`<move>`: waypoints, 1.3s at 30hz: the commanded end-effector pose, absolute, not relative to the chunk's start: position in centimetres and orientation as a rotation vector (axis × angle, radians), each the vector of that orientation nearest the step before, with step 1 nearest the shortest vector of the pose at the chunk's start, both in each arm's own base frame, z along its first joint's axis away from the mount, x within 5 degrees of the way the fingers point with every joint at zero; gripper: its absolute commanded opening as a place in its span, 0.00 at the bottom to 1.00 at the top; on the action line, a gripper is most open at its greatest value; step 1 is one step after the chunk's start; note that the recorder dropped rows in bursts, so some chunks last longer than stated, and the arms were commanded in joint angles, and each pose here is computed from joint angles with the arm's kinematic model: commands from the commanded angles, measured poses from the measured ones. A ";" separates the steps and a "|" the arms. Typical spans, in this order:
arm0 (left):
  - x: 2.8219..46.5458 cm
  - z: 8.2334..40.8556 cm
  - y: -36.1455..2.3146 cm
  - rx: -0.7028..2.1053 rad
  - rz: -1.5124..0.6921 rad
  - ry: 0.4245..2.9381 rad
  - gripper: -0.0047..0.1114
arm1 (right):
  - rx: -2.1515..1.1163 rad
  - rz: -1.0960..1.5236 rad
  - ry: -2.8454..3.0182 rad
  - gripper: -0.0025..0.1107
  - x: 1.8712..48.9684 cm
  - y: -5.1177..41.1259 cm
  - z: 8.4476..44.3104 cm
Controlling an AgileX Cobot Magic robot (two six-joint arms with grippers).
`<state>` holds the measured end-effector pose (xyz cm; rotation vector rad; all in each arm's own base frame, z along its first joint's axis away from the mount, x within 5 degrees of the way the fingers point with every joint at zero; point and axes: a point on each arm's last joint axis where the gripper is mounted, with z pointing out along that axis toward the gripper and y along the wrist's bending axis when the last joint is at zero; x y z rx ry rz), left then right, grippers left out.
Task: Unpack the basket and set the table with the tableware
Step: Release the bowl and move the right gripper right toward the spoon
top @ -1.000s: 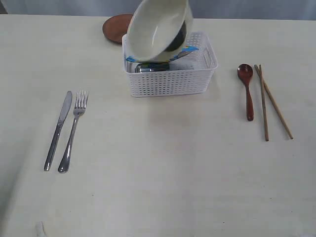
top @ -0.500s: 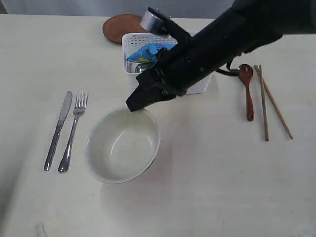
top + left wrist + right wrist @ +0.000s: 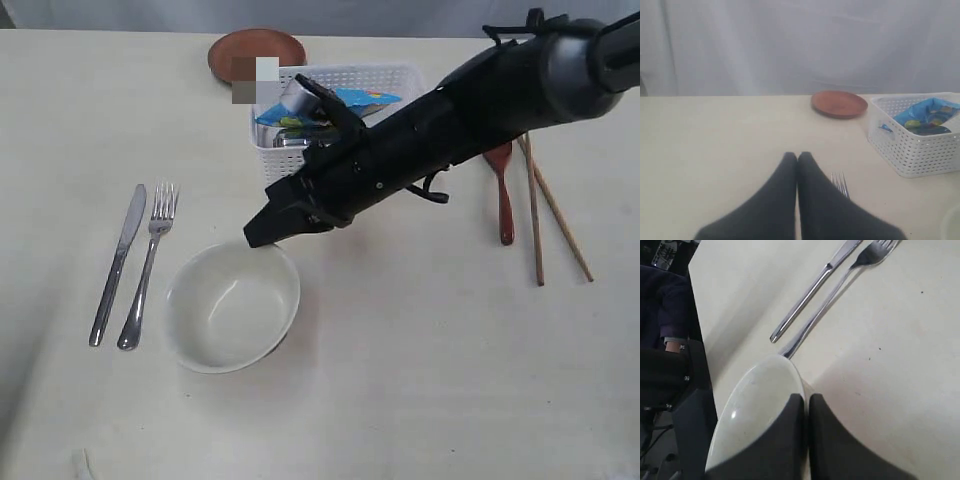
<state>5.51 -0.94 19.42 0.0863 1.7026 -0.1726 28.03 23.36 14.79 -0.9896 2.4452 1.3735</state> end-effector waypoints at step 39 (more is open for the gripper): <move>5.5 19.4 -1.0 0.084 -0.177 1.696 0.04 | -0.615 0.651 2.252 0.38 32.4 11.1 28.9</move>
